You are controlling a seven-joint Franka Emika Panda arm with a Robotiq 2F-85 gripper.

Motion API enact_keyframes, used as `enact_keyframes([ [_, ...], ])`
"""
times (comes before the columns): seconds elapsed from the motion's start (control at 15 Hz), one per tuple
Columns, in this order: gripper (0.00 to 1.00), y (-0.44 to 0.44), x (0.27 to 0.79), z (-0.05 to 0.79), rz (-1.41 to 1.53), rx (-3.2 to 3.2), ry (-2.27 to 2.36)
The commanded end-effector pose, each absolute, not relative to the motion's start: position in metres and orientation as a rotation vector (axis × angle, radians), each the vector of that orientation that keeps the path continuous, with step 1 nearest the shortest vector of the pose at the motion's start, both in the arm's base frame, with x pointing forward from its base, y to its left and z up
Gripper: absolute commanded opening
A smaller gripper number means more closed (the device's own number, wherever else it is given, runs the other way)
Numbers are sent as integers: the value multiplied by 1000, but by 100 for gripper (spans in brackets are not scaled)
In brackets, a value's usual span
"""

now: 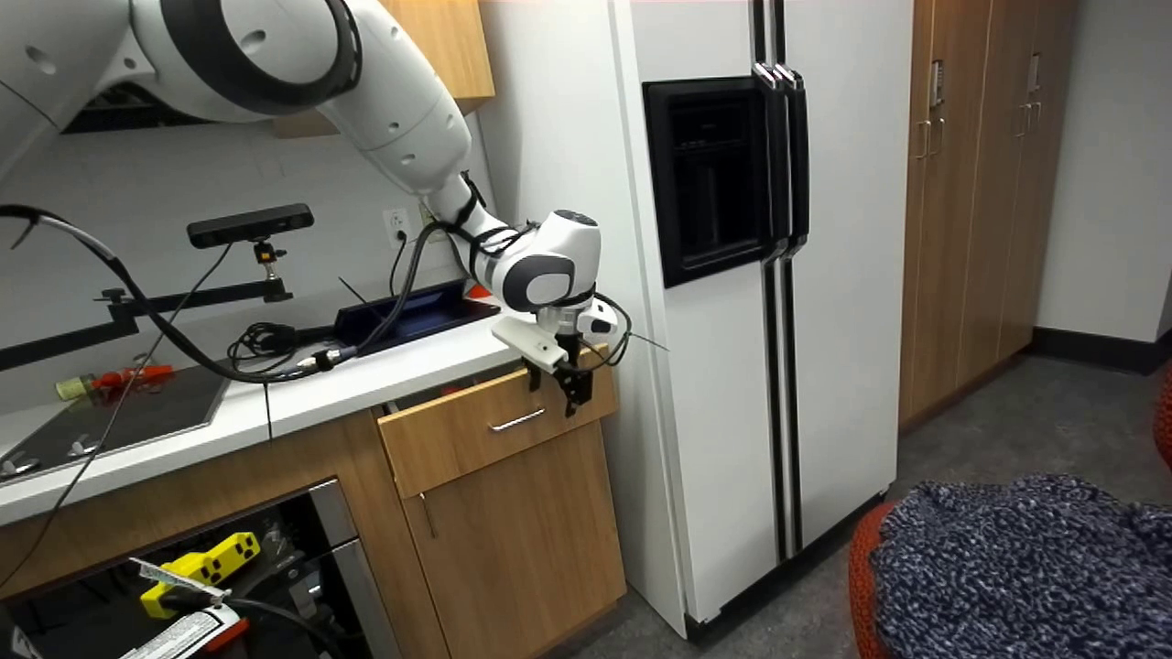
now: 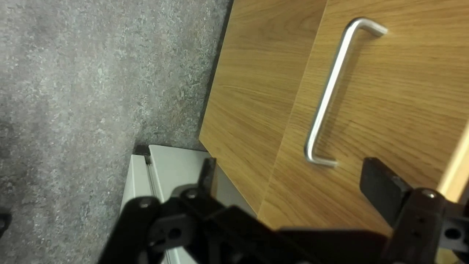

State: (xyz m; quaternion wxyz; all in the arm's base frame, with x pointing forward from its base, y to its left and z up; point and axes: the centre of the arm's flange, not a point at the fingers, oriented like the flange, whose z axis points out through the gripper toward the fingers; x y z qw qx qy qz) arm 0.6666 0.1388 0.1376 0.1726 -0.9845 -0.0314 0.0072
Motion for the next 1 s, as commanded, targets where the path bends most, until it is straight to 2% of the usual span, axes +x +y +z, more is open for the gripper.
enact_keyframes([
  [0.0,100,145,645,197,-49,-2832,-124],
  [0.13,100,154,644,222,-90,-2829,-166],
  [0.2,75,161,644,233,-106,-2820,-193],
  [0.27,74,168,644,242,-118,-2805,-216],
  [0.8,11,217,637,238,-68,-2694,-311],
  [0.93,0,221,635,226,-39,-2684,-317],
])
